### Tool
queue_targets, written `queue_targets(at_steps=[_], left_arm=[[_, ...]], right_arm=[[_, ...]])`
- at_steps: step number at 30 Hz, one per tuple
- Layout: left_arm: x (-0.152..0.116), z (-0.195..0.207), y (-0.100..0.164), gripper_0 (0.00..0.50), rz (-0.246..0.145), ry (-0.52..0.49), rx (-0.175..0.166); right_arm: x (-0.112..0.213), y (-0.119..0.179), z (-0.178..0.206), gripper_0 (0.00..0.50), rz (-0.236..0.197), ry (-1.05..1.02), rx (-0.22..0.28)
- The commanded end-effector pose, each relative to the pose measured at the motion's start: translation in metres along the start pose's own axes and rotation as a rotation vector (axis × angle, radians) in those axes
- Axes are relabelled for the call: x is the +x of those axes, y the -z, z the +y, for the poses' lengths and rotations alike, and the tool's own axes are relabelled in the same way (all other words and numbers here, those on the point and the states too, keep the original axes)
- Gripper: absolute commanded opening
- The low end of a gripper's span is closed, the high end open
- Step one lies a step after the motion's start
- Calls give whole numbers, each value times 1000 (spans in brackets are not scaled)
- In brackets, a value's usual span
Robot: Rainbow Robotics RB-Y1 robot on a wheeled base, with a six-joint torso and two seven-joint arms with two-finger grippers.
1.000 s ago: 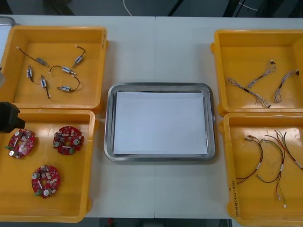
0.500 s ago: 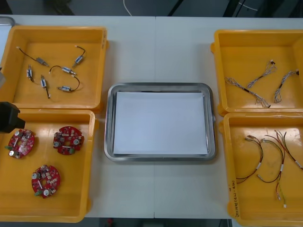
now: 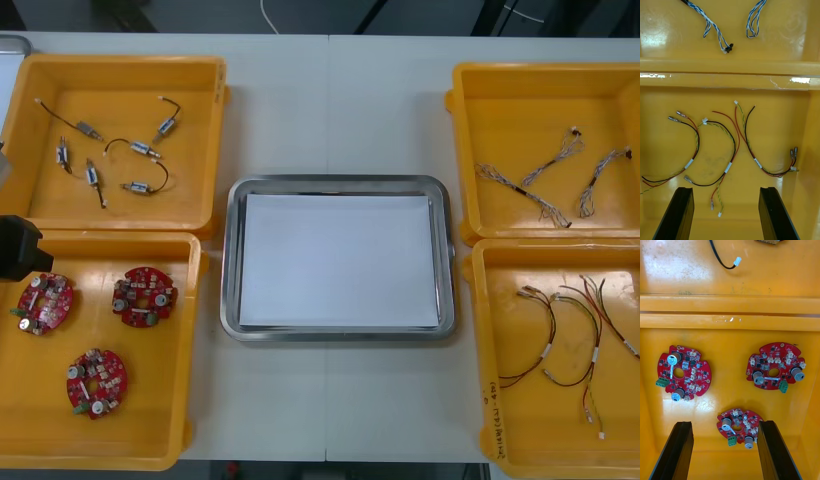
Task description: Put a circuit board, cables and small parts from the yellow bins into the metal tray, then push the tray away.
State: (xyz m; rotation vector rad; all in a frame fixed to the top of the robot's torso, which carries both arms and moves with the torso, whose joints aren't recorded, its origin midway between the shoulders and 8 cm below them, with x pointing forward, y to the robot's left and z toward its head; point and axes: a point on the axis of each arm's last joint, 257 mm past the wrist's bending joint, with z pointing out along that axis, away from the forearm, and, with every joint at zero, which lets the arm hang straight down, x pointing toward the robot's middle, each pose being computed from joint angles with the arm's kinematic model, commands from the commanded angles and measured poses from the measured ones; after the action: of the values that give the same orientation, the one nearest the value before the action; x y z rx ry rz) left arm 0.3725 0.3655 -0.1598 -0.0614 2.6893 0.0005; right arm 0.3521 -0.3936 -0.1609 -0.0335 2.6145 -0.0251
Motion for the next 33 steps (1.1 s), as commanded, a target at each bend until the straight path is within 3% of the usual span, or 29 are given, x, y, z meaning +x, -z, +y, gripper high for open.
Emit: queue_targets(at_steps=[1, 33], left_arm=[[-4, 15, 15, 500, -28, -38, -49], [-4, 15, 15, 500, -28, -38, -49]], right_arm=[[-3, 11, -11, 500, -12, 0, 43], [-3, 11, -11, 500, -12, 0, 43]])
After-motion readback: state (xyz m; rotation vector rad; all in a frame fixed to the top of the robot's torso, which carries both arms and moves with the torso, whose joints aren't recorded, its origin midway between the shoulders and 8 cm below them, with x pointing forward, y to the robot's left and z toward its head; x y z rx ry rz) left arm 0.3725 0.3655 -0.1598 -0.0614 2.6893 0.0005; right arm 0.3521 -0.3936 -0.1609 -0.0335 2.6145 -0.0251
